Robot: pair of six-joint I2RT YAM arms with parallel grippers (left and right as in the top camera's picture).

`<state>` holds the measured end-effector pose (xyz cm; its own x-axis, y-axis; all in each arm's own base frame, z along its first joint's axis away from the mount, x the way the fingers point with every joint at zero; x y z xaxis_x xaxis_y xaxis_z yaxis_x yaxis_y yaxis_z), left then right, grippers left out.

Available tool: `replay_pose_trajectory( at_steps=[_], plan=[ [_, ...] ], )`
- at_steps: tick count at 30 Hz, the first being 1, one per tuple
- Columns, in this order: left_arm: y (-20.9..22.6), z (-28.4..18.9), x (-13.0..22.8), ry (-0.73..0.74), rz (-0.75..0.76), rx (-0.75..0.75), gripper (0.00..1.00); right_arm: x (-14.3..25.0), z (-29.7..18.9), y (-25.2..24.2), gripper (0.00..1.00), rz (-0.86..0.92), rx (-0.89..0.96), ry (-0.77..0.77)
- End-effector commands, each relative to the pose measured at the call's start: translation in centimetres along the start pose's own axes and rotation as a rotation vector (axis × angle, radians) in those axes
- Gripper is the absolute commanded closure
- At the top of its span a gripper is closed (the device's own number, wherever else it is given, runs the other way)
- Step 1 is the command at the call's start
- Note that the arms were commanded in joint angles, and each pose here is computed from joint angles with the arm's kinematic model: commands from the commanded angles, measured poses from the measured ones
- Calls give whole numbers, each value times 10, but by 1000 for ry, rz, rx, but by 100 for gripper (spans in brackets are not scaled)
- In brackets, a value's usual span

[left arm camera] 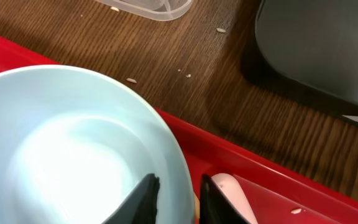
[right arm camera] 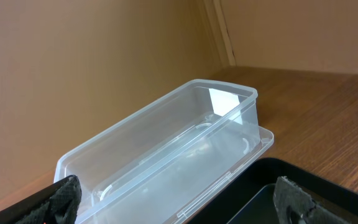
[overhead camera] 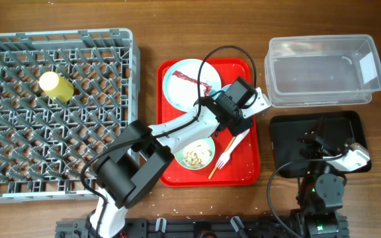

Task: Sort waste into correct bins and load items into the dishwasher rack
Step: 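Move the left gripper back and grasp the light-blue saucer, then carry the light-blue saucer to the rack and place it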

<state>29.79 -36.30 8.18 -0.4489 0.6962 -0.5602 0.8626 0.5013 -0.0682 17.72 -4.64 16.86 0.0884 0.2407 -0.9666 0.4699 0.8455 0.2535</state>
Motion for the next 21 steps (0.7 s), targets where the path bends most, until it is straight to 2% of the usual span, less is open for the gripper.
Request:
replay_pose_trajectory(
  at_steps=[1,5,11,16,18,21],
  plan=[
    [3,7,7,21,-3,-5,88,-1,0,-2,0,-17,19,-6],
    [4,6,1,-5,0,-8,96,-1,0,-2,0,-17,20,-6],
    [3,-11,-14,-62,-119,-9,96,-1,0,-2,0,-18,19,-6],
    [5,-84,-55,-244,-166,-27,96,-1,0,-2,0,-18,19,-6],
    [18,-120,-67,-326,-257,-42,96,-1,0,-2,0,-17,20,-6],
    [48,-168,-66,-396,-431,-78,96,-1,0,-2,1,-17,19,-6]
  ],
)
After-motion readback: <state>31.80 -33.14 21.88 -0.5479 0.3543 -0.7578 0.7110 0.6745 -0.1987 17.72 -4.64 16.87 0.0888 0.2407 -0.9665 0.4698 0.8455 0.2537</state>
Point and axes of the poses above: each gripper's point midway between its finger pads, its own z axis out along the fingers, its own y axis along the line the jaws close on, x = y × z, the point moved 6 cm from there along -z, back along the fingers, and after that the axes turned 6 degrees about -z, right-handed, at the moved point
